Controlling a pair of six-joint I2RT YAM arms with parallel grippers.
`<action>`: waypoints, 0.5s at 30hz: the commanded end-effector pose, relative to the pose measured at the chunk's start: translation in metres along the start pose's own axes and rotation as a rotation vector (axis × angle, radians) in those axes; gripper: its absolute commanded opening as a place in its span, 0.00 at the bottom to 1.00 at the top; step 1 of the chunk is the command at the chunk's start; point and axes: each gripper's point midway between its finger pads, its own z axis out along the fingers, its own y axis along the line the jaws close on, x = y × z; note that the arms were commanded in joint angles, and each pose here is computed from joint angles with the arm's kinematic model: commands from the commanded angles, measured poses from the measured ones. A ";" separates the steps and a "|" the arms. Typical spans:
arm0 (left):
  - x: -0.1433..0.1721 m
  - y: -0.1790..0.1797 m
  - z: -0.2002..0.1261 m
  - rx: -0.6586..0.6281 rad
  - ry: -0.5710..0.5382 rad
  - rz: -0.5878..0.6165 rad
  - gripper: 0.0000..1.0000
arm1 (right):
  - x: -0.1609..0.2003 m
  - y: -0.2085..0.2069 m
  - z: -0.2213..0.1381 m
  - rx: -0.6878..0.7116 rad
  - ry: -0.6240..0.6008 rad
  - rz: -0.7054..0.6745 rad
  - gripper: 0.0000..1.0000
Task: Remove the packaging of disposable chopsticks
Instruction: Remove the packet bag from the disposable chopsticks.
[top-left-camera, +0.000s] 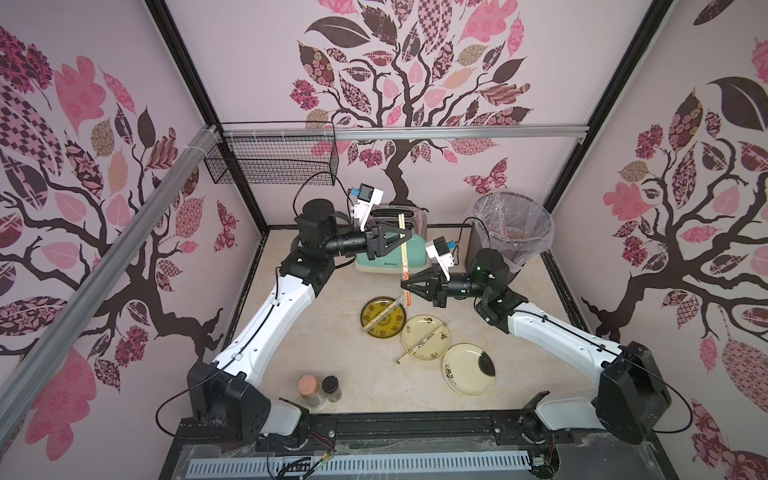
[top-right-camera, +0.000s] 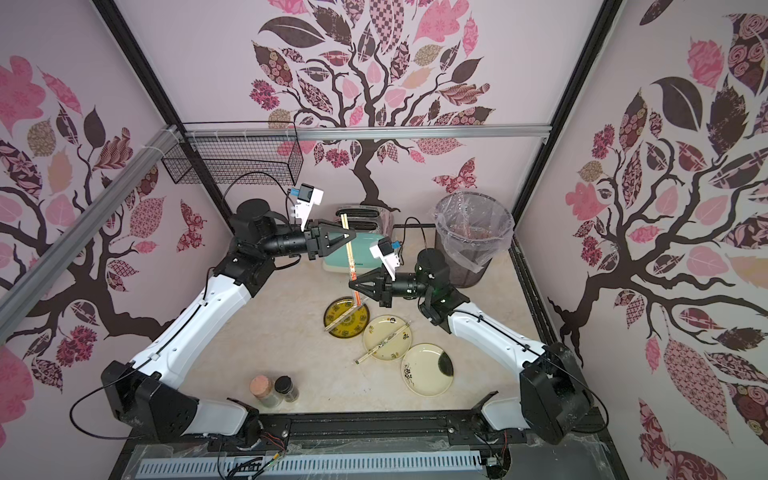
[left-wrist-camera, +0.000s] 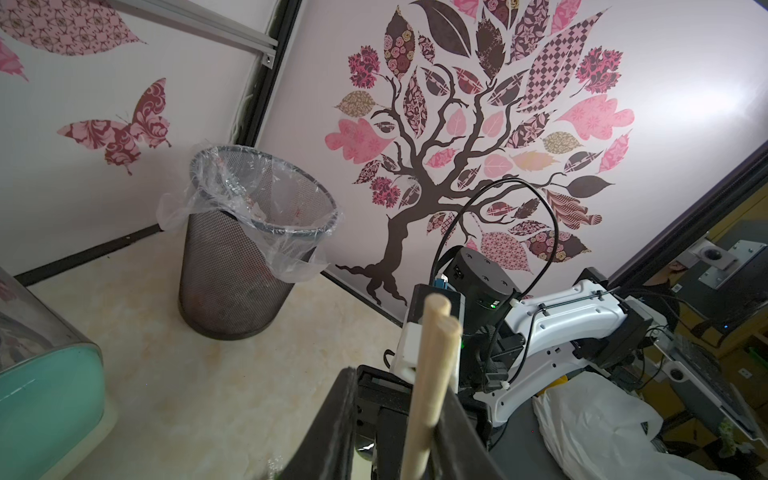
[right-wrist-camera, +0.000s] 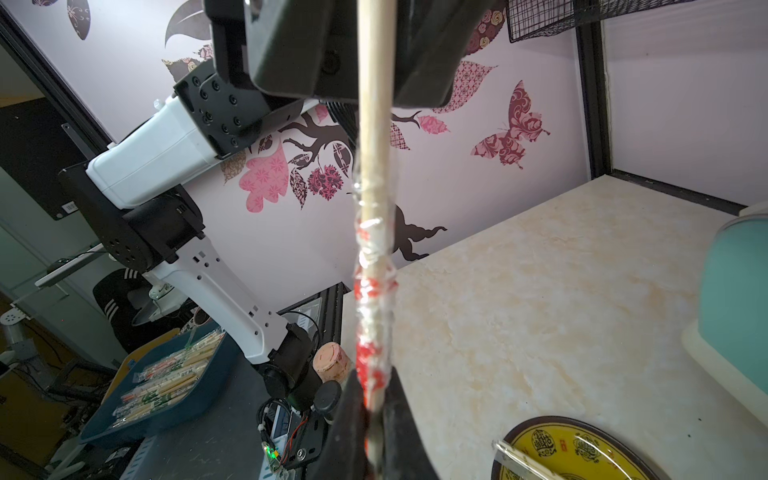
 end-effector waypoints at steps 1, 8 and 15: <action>0.006 0.007 0.003 -0.009 0.013 -0.008 0.11 | -0.008 0.009 0.001 -0.030 -0.017 -0.053 0.00; 0.000 0.016 -0.005 -0.083 -0.046 0.002 0.00 | 0.002 -0.003 -0.002 0.033 -0.018 -0.020 0.27; -0.019 0.035 -0.020 -0.131 -0.141 -0.041 0.00 | 0.033 -0.012 -0.003 0.038 0.024 0.065 0.29</action>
